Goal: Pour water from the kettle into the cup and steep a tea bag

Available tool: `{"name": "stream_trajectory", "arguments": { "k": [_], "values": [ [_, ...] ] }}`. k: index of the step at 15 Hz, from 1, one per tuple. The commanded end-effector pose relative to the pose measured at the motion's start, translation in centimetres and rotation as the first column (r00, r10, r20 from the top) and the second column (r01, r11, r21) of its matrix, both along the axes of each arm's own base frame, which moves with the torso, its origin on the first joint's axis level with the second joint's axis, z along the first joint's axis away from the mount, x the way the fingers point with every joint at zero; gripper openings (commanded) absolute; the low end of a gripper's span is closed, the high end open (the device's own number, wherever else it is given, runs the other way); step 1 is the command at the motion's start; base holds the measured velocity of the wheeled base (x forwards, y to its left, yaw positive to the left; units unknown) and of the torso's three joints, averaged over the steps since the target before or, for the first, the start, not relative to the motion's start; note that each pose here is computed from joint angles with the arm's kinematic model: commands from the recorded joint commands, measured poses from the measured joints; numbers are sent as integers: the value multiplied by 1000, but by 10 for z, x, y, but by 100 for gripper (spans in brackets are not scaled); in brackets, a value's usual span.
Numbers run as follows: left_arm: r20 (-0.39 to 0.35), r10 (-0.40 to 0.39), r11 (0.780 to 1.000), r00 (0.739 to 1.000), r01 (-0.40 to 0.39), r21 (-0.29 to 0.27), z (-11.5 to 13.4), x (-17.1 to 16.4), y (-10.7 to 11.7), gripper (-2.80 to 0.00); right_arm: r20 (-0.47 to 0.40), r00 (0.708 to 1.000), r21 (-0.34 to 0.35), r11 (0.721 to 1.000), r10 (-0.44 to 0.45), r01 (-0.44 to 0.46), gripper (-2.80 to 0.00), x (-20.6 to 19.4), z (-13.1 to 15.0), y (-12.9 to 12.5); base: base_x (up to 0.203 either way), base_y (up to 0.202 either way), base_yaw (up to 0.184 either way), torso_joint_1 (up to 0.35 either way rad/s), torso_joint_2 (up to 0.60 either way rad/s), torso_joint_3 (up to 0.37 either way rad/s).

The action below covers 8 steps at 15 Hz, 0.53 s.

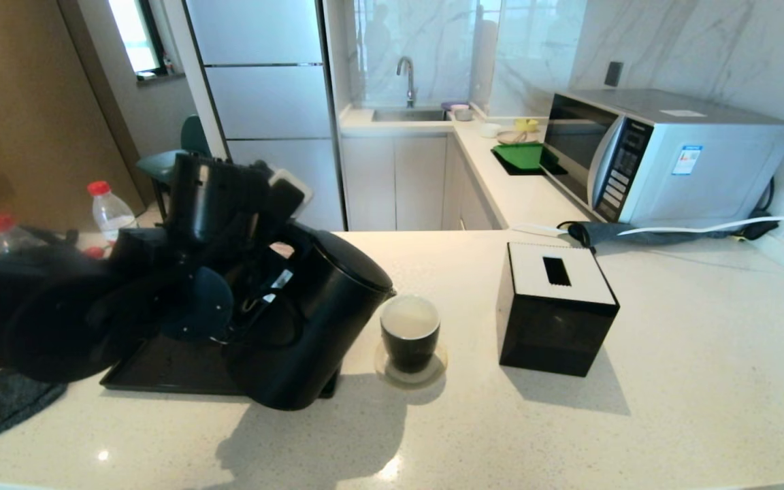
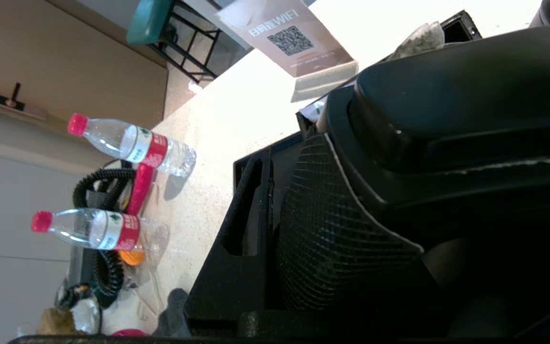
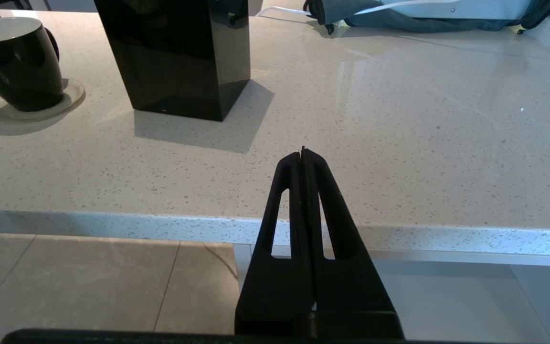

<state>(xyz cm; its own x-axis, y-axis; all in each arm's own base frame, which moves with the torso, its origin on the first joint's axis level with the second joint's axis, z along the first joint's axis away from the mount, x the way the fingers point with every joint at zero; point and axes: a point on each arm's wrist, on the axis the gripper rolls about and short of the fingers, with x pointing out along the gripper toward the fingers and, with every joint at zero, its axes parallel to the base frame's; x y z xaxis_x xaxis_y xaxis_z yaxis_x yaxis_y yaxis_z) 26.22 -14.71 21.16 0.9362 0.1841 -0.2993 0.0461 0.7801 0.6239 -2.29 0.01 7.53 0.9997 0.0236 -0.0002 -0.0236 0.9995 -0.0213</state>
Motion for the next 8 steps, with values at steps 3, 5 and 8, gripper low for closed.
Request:
{"name": "stream_trajectory", "arguments": {
  "k": [3, 5, 8],
  "values": [
    [-4, -3, 1000, 1000, 3, 11, 0, 5, -4, -280, -1, 1000, -1, 1000, 1, -1, -280, 0, 0, 0, 0, 0, 0, 0, 0, 0],
    [-15, -4, 1000, 1000, 4, 18, 1, 5, -5, -280, -1, 1000, 0, 1000, 1, -1, -280, 0, 0, 0, 0, 0, 0, 0, 0, 0],
    [-16, -6, 1000, 1000, 6, 19, 1, 5, -6, -280, -1, 1000, 0, 1000, 1, -1, -280, 0, 0, 0, 0, 0, 0, 0, 0, 0]
  ]
}}
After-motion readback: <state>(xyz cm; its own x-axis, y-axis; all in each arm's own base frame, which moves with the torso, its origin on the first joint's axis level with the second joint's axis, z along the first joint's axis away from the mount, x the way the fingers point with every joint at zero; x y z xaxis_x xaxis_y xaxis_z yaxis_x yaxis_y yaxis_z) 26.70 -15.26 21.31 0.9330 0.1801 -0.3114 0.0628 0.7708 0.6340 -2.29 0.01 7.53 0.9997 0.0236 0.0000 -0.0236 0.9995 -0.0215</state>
